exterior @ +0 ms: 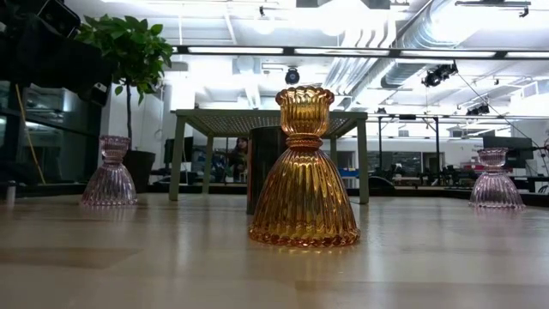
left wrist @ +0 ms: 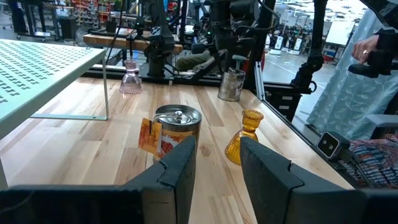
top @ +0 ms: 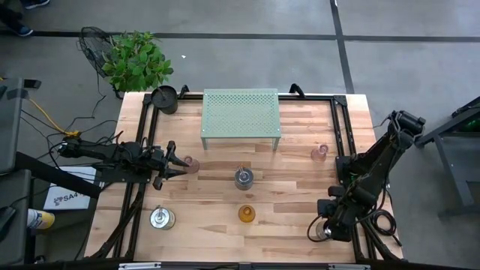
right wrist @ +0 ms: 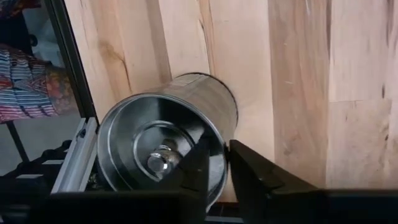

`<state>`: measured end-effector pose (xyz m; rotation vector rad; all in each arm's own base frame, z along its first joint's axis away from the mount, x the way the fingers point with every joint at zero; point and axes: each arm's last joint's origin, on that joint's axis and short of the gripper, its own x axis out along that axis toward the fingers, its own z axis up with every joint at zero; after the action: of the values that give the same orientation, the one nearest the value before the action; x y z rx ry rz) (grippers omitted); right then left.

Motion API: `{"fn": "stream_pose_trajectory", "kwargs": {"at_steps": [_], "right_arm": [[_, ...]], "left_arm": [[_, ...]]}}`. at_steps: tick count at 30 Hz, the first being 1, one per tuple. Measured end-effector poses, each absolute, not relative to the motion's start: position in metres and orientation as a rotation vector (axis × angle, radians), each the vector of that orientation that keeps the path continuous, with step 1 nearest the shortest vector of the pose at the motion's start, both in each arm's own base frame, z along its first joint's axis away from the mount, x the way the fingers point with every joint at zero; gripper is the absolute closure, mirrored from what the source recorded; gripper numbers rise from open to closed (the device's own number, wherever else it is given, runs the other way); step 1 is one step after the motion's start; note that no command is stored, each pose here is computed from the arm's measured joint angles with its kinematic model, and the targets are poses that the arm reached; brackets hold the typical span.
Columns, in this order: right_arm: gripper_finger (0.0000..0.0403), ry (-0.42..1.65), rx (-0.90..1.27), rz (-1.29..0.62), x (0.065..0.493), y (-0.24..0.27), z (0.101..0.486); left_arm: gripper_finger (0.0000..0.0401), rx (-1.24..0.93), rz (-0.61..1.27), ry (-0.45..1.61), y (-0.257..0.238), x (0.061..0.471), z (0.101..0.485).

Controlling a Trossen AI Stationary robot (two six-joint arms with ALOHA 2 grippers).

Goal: Pick & Place candle stick holders
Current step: Put the right scented candle on the shelf

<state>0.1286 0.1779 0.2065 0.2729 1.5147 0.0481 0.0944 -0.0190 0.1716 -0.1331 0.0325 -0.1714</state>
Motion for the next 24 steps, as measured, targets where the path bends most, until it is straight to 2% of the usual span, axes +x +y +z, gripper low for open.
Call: {"fn": "stream_pose_trajectory", "kwargs": {"at_steps": [4,24], "right_arm": [[0.0395,1.522,0.258,0.065,0.128,0.178,0.207],[0.0402,1.538,0.307,0.032,0.142,0.171,0.217]], "left_arm": [[0.0277,-0.133,-0.172,0.032,-0.019,0.094,0.172],[0.0277,-0.133,-0.171,0.032,-0.019,0.094,0.172]]}}
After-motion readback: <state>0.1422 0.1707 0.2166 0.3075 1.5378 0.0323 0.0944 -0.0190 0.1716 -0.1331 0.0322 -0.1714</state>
